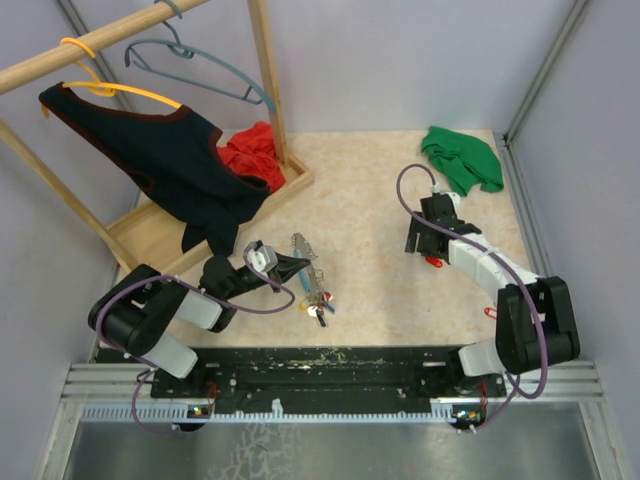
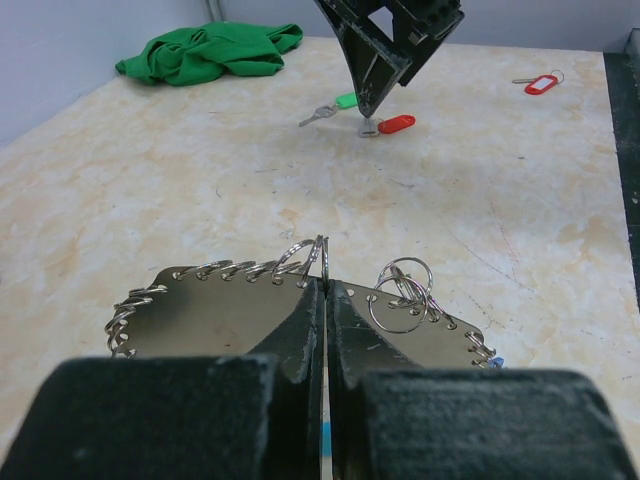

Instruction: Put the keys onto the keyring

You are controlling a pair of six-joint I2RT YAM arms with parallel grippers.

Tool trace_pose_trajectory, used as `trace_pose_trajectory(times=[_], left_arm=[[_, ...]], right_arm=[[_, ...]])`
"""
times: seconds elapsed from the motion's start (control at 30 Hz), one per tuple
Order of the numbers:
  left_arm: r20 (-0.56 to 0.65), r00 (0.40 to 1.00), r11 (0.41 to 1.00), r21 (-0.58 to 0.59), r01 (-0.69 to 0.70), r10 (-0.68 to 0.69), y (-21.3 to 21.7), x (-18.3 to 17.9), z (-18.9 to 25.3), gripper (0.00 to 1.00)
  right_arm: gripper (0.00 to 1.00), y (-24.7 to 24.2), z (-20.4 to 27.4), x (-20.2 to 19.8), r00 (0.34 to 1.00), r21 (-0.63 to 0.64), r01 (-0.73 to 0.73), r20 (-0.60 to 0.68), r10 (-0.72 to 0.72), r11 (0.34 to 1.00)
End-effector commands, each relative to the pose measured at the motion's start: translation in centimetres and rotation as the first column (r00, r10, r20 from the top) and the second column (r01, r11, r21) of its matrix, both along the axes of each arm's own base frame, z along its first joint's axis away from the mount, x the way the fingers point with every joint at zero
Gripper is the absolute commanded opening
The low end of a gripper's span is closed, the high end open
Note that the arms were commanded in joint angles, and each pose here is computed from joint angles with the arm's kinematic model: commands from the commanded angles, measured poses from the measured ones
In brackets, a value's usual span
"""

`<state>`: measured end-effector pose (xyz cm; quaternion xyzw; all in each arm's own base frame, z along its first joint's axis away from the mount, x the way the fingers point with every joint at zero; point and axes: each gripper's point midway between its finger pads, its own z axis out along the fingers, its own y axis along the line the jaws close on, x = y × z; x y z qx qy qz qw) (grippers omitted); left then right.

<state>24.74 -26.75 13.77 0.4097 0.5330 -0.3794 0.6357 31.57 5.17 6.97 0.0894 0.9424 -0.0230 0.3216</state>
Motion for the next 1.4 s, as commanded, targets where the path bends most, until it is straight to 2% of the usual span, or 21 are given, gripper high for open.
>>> trace_pose_trajectory(times=[0.0,0.2,0.3,0.43,0.77,0.83,1.1,1.17,1.3,1.37], left_arm=[[0.074,0.997,0.999,-0.037,0.007,-0.004,0.0,-0.1,1.8,0.00],[0.067,0.998,0.999,-0.032,0.002,0.000,0.0,0.0,1.7,0.00],[0.070,0.997,0.999,-0.028,0.020,-0.018,-0.1,-0.2,1.7,0.00],[0.085,0.996,0.999,-0.020,0.036,-0.035,-0.2,-0.5,1.6,0.00],[0.097,0.994,0.998,-0.010,0.060,-0.058,-0.3,-0.9,1.5,0.00],[0.096,0.994,0.998,-0.009,0.059,-0.058,-0.3,-0.9,1.5,0.00],[0.093,0.994,0.998,-0.013,0.064,-0.063,-0.4,-1.0,1.5,0.00],[0.093,0.993,0.997,-0.021,0.070,-0.068,-0.4,-1.1,1.6,0.00],[0.098,0.992,0.996,-0.038,0.079,-0.075,-0.4,-1.4,1.8,0.00],[0.098,0.992,0.996,-0.041,0.082,-0.077,-0.4,-1.5,1.9,0.00]], right_arm=[[0.70,-0.5,0.2,2.0,0.997,0.018,0.054,0.059,-0.055,0.998],[0.50,-0.8,-1.0,2.6,0.998,0.008,0.046,0.044,-0.046,0.999],[0.48,-1.0,-1.8,2.7,0.999,0.002,0.046,0.025,-0.046,0.999],[0.39,-0.7,-2.5,2.9,1.000,0.015,0.023,0.012,-0.023,1.000],[0.29,-1.2,-3.6,2.4,0.999,-0.012,0.030,-0.022,-0.030,0.999],[0.24,-1.2,-3.7,2.4,0.999,-0.016,0.029,-0.026,-0.030,0.999],[0.17,-1.6,-3.8,1.8,0.998,-0.036,0.038,-0.044,-0.040,0.999],[0.13,-1.8,-4.0,1.5,0.998,-0.043,0.042,-0.053,-0.044,0.998],[0.00,-1.9,-3.8,1.3,0.997,-0.049,0.043,-0.057,-0.046,0.998],[0.00,-1.7,-3.3,1.2,0.998,-0.039,0.035,-0.053,-0.037,0.999]])
